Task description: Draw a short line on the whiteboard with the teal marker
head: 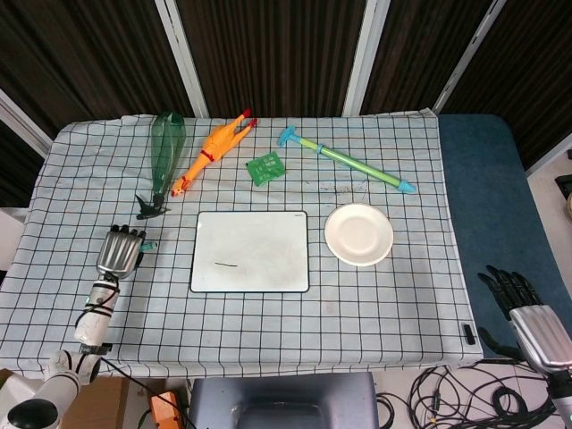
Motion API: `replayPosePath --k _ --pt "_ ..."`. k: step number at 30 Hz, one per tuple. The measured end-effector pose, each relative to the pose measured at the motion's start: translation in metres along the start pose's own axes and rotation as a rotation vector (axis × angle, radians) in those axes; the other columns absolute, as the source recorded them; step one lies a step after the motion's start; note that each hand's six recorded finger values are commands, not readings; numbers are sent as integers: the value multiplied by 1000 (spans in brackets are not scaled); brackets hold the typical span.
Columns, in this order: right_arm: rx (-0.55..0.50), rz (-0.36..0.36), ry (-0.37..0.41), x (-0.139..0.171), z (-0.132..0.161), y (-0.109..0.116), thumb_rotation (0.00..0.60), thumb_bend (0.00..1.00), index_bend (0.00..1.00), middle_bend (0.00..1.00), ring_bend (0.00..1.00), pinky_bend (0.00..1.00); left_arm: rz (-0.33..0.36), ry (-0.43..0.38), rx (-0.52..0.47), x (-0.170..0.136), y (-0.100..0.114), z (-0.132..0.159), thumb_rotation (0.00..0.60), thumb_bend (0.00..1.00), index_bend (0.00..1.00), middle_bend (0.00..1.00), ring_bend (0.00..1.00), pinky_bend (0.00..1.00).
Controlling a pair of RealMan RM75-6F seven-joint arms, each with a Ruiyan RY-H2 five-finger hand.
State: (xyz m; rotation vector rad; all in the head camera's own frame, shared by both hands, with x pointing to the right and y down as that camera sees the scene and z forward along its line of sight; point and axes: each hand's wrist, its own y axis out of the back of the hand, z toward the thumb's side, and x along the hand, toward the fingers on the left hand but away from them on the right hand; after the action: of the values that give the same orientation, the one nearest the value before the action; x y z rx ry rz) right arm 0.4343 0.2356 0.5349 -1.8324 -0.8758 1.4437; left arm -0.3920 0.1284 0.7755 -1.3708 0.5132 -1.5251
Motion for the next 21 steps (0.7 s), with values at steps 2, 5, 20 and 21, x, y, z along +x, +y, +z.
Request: replayPosePath --k 2,5,20,21 --pt "-1 0 -3 0 -1 0 600 269 0 0 0 6 -7 -16 5 -1 -2 5 600 391 403 447 268 360" --pt "-6 -3 -3 0 -1 1 600 269 0 0 0 6 -4 -25 6 -2 -2 8 600 388 337 413 245 346" --pt "-5 -12 -21 2 -6 3 600 269 0 0 0 6 132 -81 -286 -86 32 8 600 344 0 0 0 61" --pt "0 -11 -22 2 -6 2 600 269 0 0 0 6 127 -89 -323 -99 35 8 600 339 0 0 0 45"
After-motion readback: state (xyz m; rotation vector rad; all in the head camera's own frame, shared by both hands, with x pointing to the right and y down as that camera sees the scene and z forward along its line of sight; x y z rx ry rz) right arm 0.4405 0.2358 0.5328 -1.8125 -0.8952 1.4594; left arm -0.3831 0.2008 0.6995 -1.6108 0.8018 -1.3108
